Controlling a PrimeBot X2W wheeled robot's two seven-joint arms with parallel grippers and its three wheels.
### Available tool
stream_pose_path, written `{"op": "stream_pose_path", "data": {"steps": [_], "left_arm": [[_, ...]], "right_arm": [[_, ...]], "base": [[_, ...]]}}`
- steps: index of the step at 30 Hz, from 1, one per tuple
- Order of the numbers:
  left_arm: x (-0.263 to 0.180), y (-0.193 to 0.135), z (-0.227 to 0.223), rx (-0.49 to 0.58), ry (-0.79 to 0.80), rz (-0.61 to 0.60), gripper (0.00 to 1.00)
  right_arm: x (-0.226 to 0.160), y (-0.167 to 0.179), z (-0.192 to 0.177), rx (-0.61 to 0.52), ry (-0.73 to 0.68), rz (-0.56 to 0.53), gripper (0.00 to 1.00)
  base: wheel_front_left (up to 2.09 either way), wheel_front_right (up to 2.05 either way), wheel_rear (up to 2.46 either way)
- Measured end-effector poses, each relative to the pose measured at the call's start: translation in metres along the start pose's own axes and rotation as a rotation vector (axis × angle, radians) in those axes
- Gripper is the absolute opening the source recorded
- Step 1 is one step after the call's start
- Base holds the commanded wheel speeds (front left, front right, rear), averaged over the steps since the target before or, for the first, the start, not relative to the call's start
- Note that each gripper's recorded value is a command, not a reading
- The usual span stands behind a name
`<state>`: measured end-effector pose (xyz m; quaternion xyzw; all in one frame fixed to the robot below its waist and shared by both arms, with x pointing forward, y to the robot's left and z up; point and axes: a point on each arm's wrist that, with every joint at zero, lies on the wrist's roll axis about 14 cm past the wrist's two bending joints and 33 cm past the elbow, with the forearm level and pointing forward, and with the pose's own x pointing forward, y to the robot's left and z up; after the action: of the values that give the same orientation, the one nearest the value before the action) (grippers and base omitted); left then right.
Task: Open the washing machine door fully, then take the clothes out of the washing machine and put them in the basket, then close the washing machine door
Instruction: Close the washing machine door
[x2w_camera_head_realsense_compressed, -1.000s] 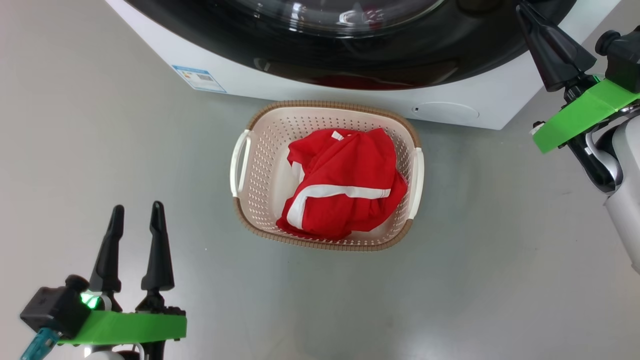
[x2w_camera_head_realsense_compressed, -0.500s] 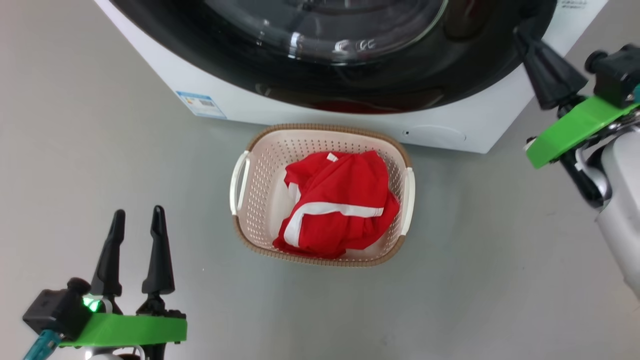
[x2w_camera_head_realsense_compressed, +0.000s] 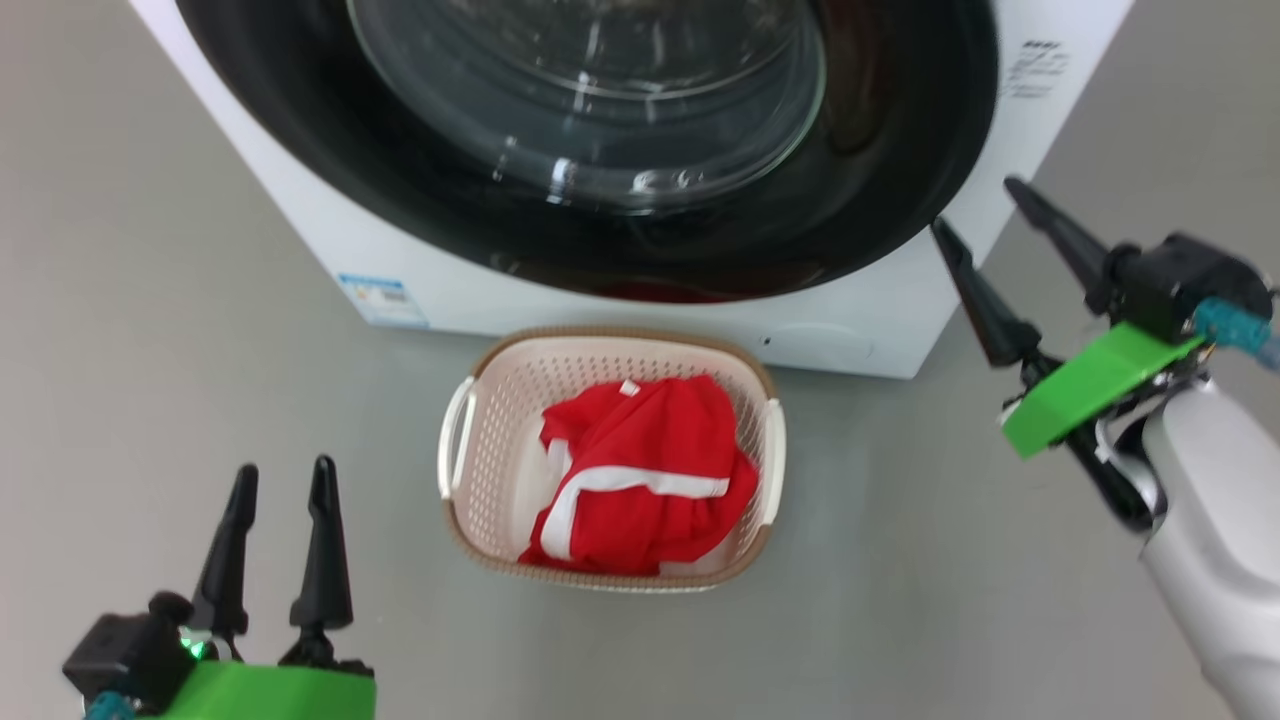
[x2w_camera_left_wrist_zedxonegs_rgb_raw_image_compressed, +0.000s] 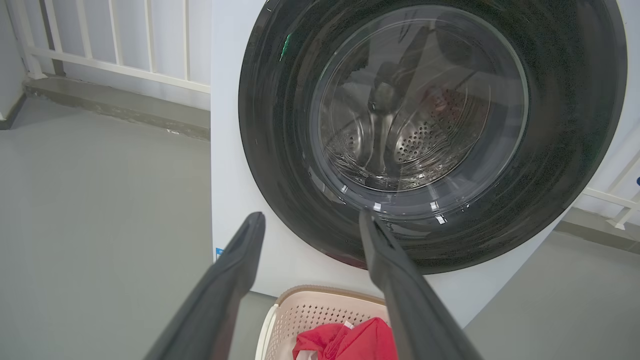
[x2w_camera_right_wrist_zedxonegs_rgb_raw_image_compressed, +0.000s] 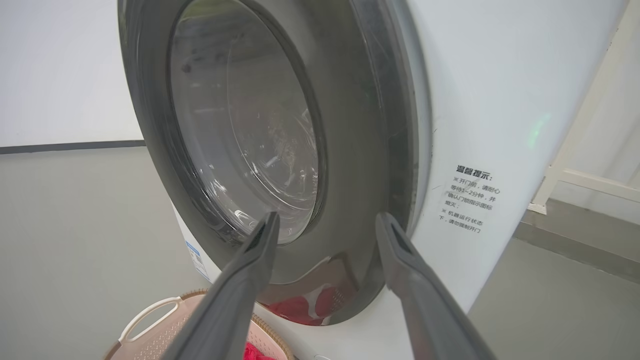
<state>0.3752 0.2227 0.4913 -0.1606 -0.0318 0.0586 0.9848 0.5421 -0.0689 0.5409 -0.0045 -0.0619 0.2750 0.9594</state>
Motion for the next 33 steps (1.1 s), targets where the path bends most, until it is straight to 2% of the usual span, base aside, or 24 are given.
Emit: {"op": "stream_pose_path", "data": {"steps": [16, 26, 33], "left_arm": [[-0.016, -0.032, 0.005, 0.0, -0.007, -0.121, 1.0], [-0.017, -0.05, 0.007, -0.03, -0.008, -0.187, 1.0], [-0.017, -0.055, 0.011, -0.029, -0.022, -0.204, 1.0]], "right_arm": [[-0.09, 0.009, 0.022, 0.068, -0.035, -0.115, 1.0], [-0.131, 0.001, 0.032, 0.101, -0.077, -0.214, 1.0], [-0.152, 0.0, 0.025, 0.124, -0.069, -0.27, 1.0]], "base": [[0.0, 0.0, 0.0], [0.0, 0.0, 0.0], [0.0, 0.0, 0.0]]}}
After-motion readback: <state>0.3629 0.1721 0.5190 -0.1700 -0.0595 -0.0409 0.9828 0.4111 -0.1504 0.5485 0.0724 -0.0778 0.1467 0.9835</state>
